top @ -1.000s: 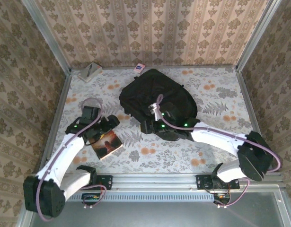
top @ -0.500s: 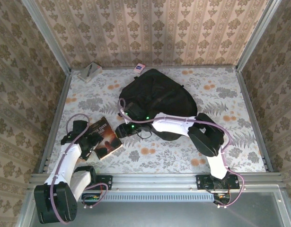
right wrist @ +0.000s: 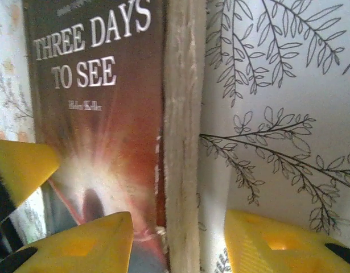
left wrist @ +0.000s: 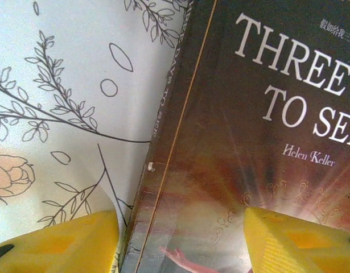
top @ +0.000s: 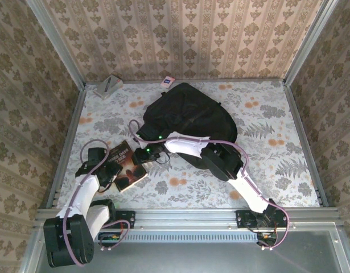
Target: Pack books, pencil case, and school supplies into a backpack
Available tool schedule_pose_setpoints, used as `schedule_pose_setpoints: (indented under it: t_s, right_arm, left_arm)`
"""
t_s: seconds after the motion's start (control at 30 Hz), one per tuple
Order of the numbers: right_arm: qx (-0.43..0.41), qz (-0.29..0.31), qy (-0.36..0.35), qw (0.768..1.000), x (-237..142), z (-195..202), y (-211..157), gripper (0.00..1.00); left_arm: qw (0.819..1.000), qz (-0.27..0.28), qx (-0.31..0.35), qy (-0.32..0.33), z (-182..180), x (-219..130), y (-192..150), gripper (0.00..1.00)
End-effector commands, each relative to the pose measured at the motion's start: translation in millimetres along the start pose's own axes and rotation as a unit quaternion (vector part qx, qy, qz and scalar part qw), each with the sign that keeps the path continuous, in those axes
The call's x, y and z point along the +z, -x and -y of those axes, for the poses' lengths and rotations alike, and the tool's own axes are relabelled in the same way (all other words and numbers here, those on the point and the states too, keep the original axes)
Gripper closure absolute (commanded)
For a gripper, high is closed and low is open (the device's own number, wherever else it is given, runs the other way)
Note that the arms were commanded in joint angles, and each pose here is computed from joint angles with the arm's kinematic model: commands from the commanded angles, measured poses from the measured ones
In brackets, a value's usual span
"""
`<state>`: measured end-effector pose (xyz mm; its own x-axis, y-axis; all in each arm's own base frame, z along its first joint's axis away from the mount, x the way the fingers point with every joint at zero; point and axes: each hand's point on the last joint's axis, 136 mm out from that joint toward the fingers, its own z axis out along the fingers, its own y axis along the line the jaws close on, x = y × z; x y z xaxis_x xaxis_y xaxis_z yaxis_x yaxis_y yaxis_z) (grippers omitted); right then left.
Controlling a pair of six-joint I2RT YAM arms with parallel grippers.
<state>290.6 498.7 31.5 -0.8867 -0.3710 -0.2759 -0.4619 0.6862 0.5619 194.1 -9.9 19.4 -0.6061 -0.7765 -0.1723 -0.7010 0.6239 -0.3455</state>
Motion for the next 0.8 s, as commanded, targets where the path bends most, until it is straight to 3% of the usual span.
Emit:
schedule_pose_setpoints:
  t_s: [0.0, 0.13, 0.3, 0.5, 0.6, 0.77]
  right_arm:
    - [0.012, -0.041, 0.005, 0.999, 8.4, -2.0, -13.8, 0.55]
    - [0.015, -0.054, 0.049, 0.997, 4.5, -22.3, -15.8, 0.61]
    - [0.016, -0.065, 0.092, 0.994, -7.5, -46.4, -16.5, 0.63]
    - [0.015, -0.052, 0.070, 0.996, -17.3, -42.4, -13.0, 0.88]
    - [0.014, -0.039, 0.054, 0.998, -23.7, -37.7, -11.0, 0.99]
    - [0.025, -0.006, 0.054, 0.998, -44.6, -31.7, -5.6, 1.00]
  left_arm:
    - [0.999, -0.020, 0.006, -0.038, 10.8, 11.2, -6.4, 0.44]
    - [0.998, -0.036, 0.007, -0.053, 15.9, 17.2, -11.4, 0.53]
    - [0.997, -0.046, 0.009, -0.059, 17.9, 19.2, -14.5, 0.54]
    - [0.996, -0.047, 0.012, -0.073, 24.0, 13.0, -15.3, 0.56]
    - [0.996, -0.047, 0.016, -0.074, 26.0, 5.1, -15.4, 0.42]
    - [0.996, -0.039, 0.025, -0.078, 28.2, -12.4, -14.8, 0.23]
